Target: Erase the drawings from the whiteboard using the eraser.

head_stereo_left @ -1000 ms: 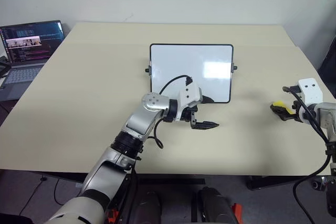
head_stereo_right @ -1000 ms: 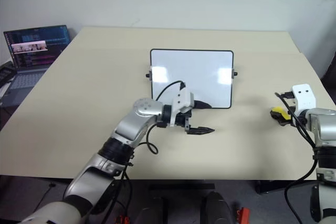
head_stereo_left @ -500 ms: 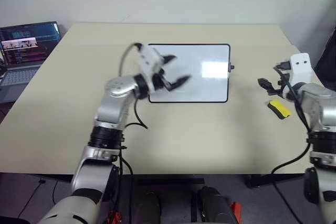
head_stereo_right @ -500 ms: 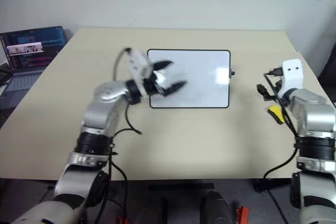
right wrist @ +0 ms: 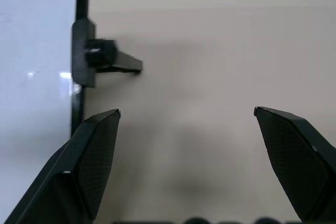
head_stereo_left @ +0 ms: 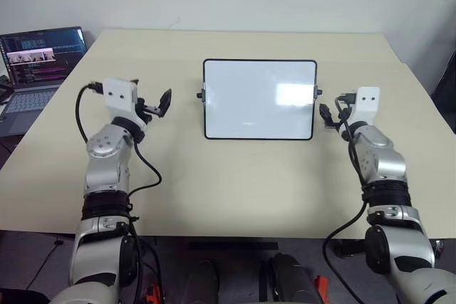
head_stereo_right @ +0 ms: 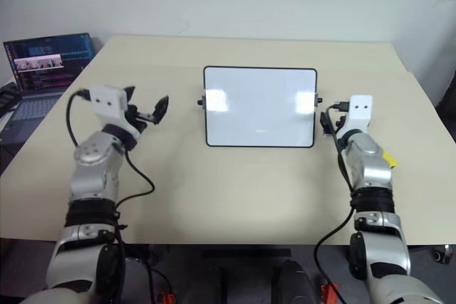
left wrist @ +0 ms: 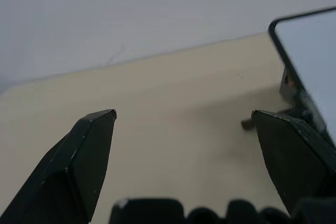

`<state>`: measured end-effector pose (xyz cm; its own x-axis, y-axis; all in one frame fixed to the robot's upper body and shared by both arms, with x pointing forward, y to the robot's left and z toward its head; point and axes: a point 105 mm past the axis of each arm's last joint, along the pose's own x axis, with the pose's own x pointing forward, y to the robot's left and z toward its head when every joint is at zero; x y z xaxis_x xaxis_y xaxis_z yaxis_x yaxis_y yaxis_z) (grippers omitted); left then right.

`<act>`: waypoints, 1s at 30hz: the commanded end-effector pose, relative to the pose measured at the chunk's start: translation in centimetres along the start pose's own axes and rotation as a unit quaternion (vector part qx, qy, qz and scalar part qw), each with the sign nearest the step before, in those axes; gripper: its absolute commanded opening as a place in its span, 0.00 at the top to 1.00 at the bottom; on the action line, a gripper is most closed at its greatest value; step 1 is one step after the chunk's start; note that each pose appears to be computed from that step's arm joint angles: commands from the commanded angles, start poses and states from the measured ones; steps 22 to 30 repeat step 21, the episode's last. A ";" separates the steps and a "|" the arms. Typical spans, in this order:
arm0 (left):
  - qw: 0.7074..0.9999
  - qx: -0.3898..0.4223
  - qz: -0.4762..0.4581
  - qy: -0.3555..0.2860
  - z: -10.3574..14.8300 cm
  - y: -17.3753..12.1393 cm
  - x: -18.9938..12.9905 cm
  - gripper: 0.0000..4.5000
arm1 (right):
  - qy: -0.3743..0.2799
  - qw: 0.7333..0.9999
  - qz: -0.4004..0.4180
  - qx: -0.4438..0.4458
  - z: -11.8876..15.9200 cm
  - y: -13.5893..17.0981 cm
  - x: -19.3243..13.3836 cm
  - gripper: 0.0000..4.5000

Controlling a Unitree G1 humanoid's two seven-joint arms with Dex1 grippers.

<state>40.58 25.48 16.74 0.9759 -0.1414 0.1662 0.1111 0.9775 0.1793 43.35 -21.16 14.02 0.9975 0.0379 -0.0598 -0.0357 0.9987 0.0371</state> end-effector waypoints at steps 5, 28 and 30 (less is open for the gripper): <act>0.999 -0.034 0.035 -0.004 -1.1 -0.1 0.0 0.00 | -0.029 0.999 -0.032 0.031 0.1 0.2 0.4 0.00; 0.998 -0.042 0.049 0.006 -3.6 -1.1 0.0 0.00 | -0.098 0.994 -0.045 0.002 0.6 2.3 0.6 0.00; 0.998 -0.042 0.049 0.006 -3.6 -1.1 0.0 0.00 | -0.098 0.994 -0.045 0.002 0.6 2.3 0.6 0.00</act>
